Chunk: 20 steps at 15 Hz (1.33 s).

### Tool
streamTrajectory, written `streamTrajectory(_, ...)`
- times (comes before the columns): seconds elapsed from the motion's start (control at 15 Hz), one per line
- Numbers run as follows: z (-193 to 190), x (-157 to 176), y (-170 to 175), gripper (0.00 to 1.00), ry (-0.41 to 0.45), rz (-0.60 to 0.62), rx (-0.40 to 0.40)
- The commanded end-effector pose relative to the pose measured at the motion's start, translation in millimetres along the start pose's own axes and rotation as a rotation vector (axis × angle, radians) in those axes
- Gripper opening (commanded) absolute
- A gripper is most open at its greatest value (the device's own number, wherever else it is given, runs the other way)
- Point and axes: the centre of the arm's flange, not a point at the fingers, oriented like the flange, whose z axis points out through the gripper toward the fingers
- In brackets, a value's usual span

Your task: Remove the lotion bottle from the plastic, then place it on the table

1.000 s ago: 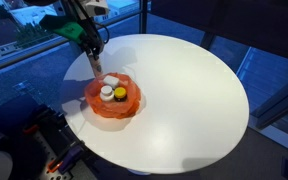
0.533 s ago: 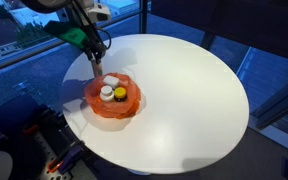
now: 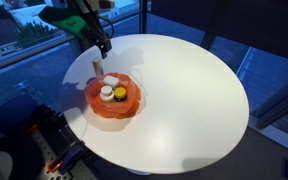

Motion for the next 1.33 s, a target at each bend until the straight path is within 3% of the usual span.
streamTrajectory(0.0, -53.3, -15.8, 22.8, 1.00, 0.013, 0.028, -0.014)
streamTrajectory(0.47, -153.6, -40.0, 60.8, 1.00, -0.007, 0.130, -0.125)
streamTrajectory(0.8, -218.4, -58.5, 61.3, 1.00, -0.024, 0.167, -0.138)
streamTrajectory(1.0, -238.1, -65.5, 60.2, 1.00, -0.044, 0.164, -0.122)
streamTrajectory(1.07, -220.3, -64.4, 57.6, 1.00, -0.028, 0.146, -0.114)
streamTrajectory(1.27, -221.6, -65.3, 56.3, 1.00, -0.031, 0.144, -0.113)
